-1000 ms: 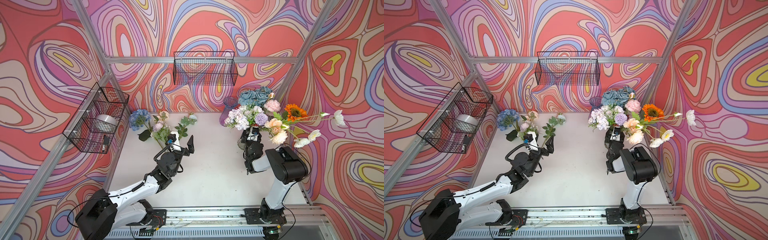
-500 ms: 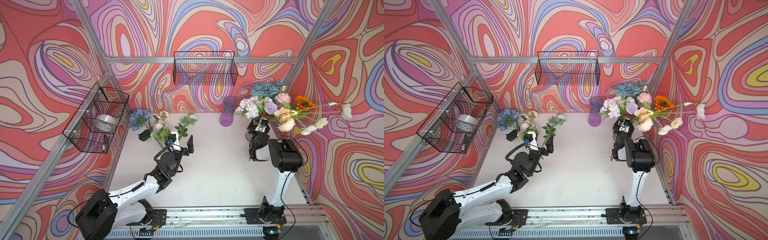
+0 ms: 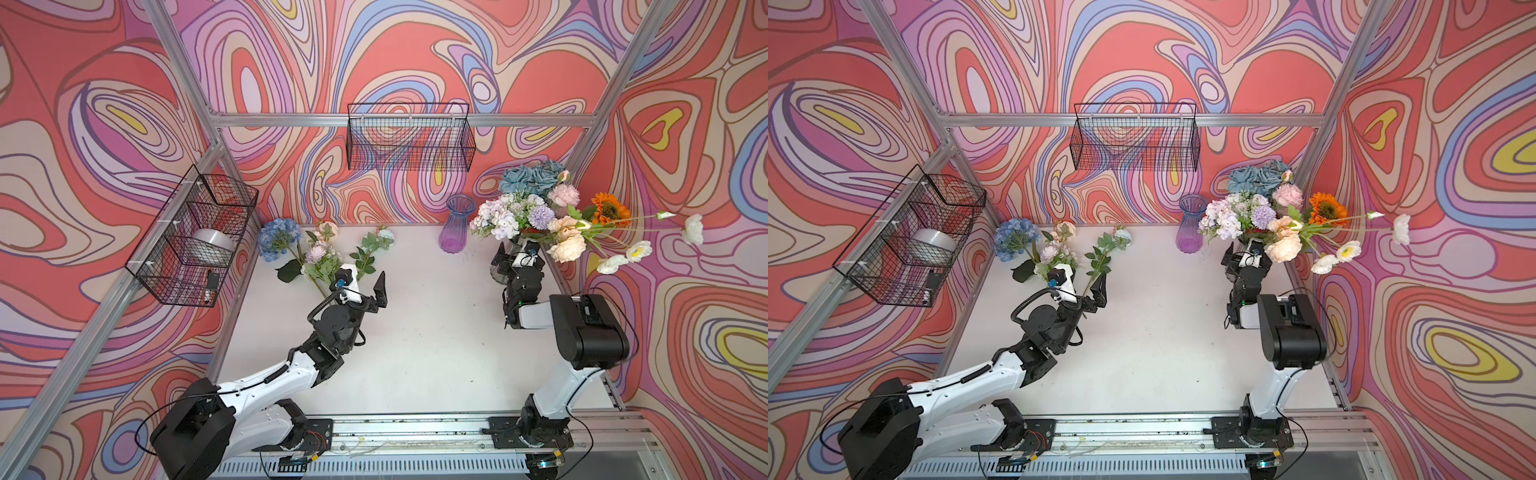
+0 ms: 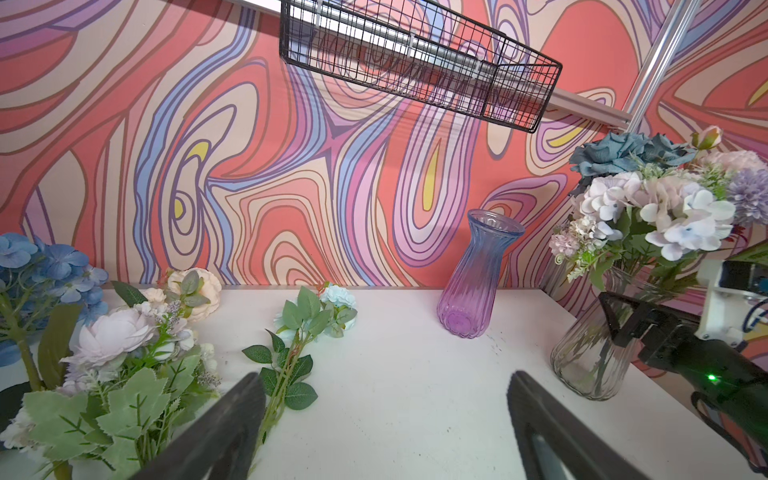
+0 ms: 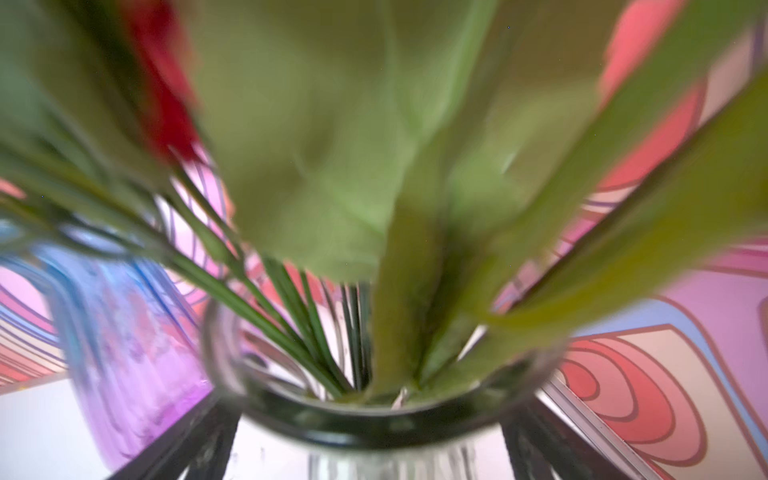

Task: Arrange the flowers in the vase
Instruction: 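Open the right gripper and move it toward the purple-blue vase, then close the right gripper around the purple-blue vase rim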

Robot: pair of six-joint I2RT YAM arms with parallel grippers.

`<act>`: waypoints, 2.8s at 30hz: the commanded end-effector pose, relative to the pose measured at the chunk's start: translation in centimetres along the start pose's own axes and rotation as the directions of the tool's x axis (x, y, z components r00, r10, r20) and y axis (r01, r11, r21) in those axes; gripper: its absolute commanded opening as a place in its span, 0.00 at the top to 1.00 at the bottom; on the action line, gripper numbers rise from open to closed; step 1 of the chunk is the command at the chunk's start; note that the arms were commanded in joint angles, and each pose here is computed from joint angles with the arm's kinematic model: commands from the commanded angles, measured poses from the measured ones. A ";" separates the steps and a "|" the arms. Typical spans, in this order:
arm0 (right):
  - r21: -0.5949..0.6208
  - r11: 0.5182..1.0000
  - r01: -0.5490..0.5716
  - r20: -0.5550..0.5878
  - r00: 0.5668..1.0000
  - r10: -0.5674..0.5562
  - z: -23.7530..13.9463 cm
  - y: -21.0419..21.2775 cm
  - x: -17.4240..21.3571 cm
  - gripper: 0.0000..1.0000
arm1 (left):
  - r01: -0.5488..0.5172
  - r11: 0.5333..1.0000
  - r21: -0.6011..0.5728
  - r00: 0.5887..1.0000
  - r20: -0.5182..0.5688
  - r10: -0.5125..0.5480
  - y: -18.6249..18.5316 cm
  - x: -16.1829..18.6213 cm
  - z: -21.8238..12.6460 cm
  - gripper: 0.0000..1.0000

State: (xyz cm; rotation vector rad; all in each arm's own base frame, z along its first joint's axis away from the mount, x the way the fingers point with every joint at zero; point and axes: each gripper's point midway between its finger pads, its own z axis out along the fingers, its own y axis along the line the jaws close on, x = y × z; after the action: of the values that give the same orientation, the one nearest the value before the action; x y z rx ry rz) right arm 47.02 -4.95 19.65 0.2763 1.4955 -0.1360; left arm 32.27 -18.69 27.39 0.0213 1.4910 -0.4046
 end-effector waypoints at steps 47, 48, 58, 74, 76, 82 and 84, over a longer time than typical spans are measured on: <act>-0.136 0.988 0.075 0.001 0.997 -0.075 12.1 20.1 6.9 0.02 | 0.132 0.975 -0.181 0.990 -0.024 -0.138 8.9 3.7 0.9 0.05; -0.143 0.986 0.091 0.012 0.996 -0.090 12.3 20.4 6.9 0.02 | 0.131 0.974 -0.182 0.990 -0.023 -0.138 9.0 3.7 0.9 0.05; -0.129 0.983 0.129 0.032 0.992 -0.126 15.9 19.2 6.6 0.02 | 0.145 0.972 -0.184 0.988 -0.019 -0.150 9.2 3.4 1.0 0.05; -0.225 0.964 0.140 0.080 0.989 -0.125 15.3 21.2 4.1 0.57 | 0.141 0.968 -0.208 0.990 0.004 -0.143 9.7 2.6 0.5 0.05; -0.246 0.958 0.147 0.094 0.987 -0.128 14.1 21.9 3.3 0.60 | 0.140 0.963 -0.229 0.990 0.013 -0.141 10.2 2.5 0.4 0.05; -0.334 0.927 0.169 0.138 0.982 -0.129 8.1 24.9 1.0 0.61 | 0.264 0.921 -0.287 0.964 0.034 -0.266 13.4 3.3 -0.3 0.05; -0.360 0.917 0.172 0.144 0.981 -0.128 5.8 25.7 0.4 0.61 | 0.285 0.911 -0.298 0.957 0.035 -0.288 14.1 3.6 -0.5 0.05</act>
State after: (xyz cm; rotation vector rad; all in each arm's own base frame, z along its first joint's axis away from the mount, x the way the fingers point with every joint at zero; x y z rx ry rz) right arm 62.11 14.79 18.65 -0.0906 1.4735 -0.0571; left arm 35.98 -7.00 21.12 -0.3763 1.5593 -0.3499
